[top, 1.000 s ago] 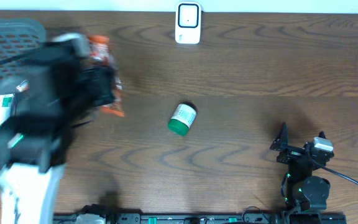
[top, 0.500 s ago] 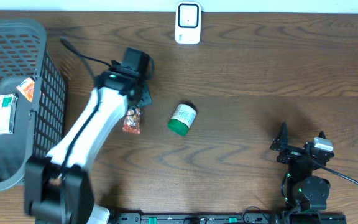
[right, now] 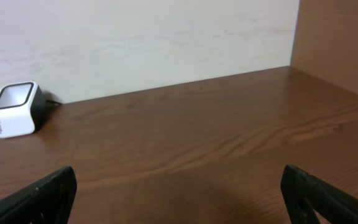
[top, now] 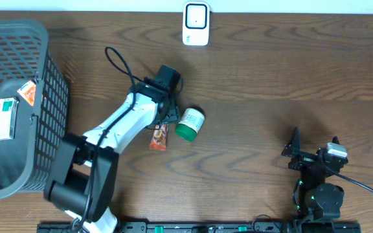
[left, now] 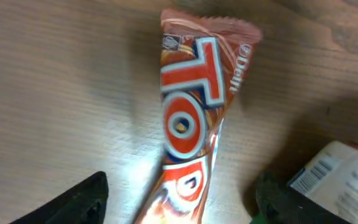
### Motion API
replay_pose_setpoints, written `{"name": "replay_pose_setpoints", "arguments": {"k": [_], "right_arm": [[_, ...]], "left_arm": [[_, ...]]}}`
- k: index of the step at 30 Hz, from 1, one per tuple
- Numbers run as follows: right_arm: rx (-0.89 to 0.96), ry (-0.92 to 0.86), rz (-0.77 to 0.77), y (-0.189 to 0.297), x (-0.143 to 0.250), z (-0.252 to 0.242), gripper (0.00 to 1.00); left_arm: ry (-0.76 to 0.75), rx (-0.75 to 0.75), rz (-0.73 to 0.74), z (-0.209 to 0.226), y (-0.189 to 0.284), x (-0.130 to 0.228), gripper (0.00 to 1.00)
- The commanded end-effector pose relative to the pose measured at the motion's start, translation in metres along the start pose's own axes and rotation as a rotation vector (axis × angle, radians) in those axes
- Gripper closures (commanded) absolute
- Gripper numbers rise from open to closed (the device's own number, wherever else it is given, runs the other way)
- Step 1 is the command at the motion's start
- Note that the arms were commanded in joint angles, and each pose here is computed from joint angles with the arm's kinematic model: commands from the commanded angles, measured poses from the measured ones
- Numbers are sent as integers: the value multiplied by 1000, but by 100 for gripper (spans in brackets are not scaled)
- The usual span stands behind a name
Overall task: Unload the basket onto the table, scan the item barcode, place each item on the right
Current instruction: 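Place the TOP bar on the table beside the jar, then move the left gripper into the basket over the Kleenex pack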
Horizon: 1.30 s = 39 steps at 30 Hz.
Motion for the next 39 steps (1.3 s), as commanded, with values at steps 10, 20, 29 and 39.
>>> {"name": "replay_pose_setpoints", "arguments": {"k": [10, 20, 29, 39], "right_arm": [[5, 7, 3, 0, 1, -1, 1], [5, 7, 3, 0, 1, -1, 1], [5, 7, 3, 0, 1, -1, 1], [5, 7, 3, 0, 1, -1, 1]], "left_arm": [[196, 136, -844, 118, 309, -37, 10], [785, -199, -816, 266, 313, -7, 9], [851, -248, -536, 311, 218, -57, 9], [867, -262, -327, 335, 117, -89, 8]]}}
Point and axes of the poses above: each gripper's point midway between its finger pads, its own y axis back along the fingers, its own z axis along the line the jaws close on, x = y × z, the point moved 7 cm from there along y, back along the fingers, and after that the axes turned 3 degrees about -y, right-handed, at the moved point
